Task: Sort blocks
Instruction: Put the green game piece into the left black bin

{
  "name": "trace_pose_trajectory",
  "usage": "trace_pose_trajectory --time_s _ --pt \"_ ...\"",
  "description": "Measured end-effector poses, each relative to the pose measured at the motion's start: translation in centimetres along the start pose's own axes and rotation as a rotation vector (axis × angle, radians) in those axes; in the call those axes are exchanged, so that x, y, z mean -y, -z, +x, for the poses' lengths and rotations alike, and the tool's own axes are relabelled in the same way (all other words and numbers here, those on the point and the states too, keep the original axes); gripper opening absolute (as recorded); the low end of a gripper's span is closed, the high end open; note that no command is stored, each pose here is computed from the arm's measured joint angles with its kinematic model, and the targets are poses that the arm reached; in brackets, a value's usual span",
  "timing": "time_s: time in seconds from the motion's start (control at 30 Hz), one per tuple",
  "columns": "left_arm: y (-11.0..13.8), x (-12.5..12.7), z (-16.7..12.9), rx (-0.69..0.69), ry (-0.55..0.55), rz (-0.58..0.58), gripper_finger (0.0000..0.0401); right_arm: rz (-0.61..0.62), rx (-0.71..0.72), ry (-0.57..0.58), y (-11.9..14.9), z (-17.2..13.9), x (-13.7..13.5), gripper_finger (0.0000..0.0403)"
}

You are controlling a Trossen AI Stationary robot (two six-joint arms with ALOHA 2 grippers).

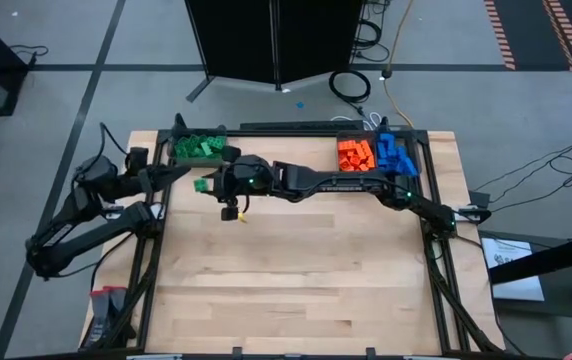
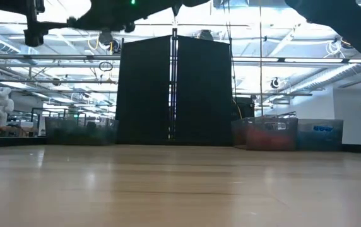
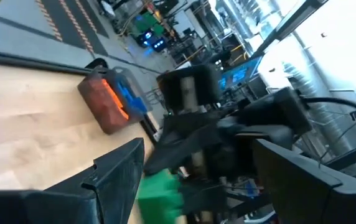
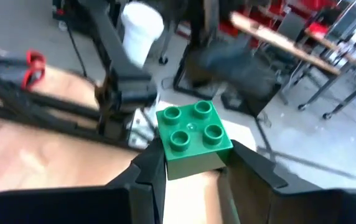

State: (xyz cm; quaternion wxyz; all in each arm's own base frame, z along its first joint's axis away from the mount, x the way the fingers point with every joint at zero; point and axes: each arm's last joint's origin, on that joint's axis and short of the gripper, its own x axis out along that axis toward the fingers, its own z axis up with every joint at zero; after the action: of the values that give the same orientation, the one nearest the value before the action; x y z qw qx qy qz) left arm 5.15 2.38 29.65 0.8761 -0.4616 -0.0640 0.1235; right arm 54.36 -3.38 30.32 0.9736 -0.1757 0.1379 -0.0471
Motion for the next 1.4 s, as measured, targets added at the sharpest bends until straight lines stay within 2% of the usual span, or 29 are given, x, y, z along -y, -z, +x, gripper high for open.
trace_pose_trajectory --time_s 0.3,0.4,0.7,0.83,0.93,1.07,1.4 --pt "-0.2 -0.5 1.8 -0.072 -0.050 -0.041 0.0301 -0.006 0.005 0.006 -0.2 -0.1 0.2 0.0116" --pt "-0.2 -0.5 2.3 -0.103 -0.036 -0.043 0.0301 -0.009 0.004 0.018 -0.2 -0.1 0.4 0.0116" --pt "-0.1 -0.6 3.1 -0.150 -0.042 -0.029 0.0301 -0.089 -0.026 0.047 0.0 -0.2 1.0 0.0116" --pt "-0.2 -0.5 3.1 -0.143 -0.035 -0.019 0.0301 -0.113 -0.012 0.055 -1.0 -0.7 1.4 0.0116" --pt "0.1 -0.8 3.2 -0.180 -0.054 -0.035 0.0301 -0.127 0.027 0.112 -2.3 -1.3 2.5 0.0116" --pt "0.0 -0.7 3.2 -0.164 -0.045 -0.030 0.0301 -0.136 0.036 0.145 -2.8 -1.6 3.5 0.0116" --pt "-0.4 -0.3 3.4 -0.113 -0.017 -0.012 0.0301 -0.095 0.015 0.079 -2.1 -1.4 3.7 0.0116"
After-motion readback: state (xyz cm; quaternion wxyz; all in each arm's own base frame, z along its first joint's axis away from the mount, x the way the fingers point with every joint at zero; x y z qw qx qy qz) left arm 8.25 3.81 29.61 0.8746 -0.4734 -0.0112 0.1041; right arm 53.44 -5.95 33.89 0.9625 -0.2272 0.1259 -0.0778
